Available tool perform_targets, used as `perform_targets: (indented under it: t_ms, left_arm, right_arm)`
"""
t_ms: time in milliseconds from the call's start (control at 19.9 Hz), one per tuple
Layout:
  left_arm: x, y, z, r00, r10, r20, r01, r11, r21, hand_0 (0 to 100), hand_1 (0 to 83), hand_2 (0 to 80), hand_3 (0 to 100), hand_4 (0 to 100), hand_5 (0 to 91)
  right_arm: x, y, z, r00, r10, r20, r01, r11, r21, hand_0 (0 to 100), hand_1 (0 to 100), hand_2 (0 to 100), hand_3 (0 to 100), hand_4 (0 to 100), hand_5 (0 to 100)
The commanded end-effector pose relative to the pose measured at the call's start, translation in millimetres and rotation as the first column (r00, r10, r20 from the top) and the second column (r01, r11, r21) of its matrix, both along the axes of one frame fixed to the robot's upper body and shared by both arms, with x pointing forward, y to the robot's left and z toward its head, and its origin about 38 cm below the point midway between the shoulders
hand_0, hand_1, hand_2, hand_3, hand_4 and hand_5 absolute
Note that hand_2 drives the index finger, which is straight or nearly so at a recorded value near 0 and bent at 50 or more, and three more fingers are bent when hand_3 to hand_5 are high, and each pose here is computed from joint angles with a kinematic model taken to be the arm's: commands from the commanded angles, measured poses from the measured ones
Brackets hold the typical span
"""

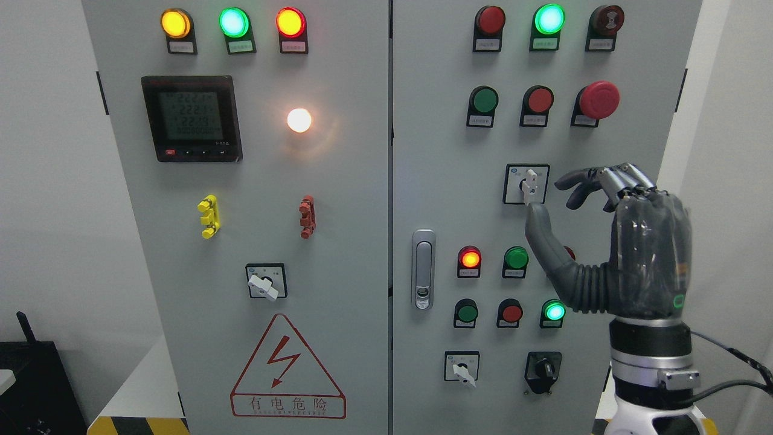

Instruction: Rotate and turn off gray switch

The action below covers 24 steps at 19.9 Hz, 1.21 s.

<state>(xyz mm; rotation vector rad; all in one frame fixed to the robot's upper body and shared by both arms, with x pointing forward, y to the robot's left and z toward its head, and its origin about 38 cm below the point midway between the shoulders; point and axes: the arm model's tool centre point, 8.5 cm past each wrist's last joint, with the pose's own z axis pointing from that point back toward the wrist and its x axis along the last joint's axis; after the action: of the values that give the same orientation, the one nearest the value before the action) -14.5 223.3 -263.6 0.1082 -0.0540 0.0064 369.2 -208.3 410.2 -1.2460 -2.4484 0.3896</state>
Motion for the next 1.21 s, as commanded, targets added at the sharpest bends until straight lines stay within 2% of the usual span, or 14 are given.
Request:
perform_targets:
  t_ms: [0,151,251,1155]
  left_arm:
    - [-8,0,1,0.999,0.024,-0.023,-0.024,1.0,0.001,12,38.9,0.0,0,0,0.0]
    - [-8,0,1,0.999,0.024,-0.023,-0.024,1.0,0.0,12,38.9,0.0,0,0,0.0]
    - [-9,0,1,0.999,0.025,-0.025,-0.025,1.0,0.0,12,38.9,0.0,0,0,0.0]
    - [-9,0,1,0.999,0.025,-0.023,-0.025,1.0,0.0,12,38.9,0.0,0,0,0.0]
  right_arm:
    - [-21,-18.6,-9,0.999,-0.032,0.019,0.032,0.999,0.004,43,25,15,12,0,0]
    - [-21,-20.9,-11,0.999,-0.036,0.012,0.036,0.999,-0.002,37,26,5,0,0,0]
    - [-21,-20.8,-11,0.999,-0.036,0.011,0.036,0.999,-0.003,34,26,0,0,0,0]
    - [-21,-18.3,-22,0.999,-0.029,-0.023,0.029,1.0,-0.003,28,33,0,1,0,0]
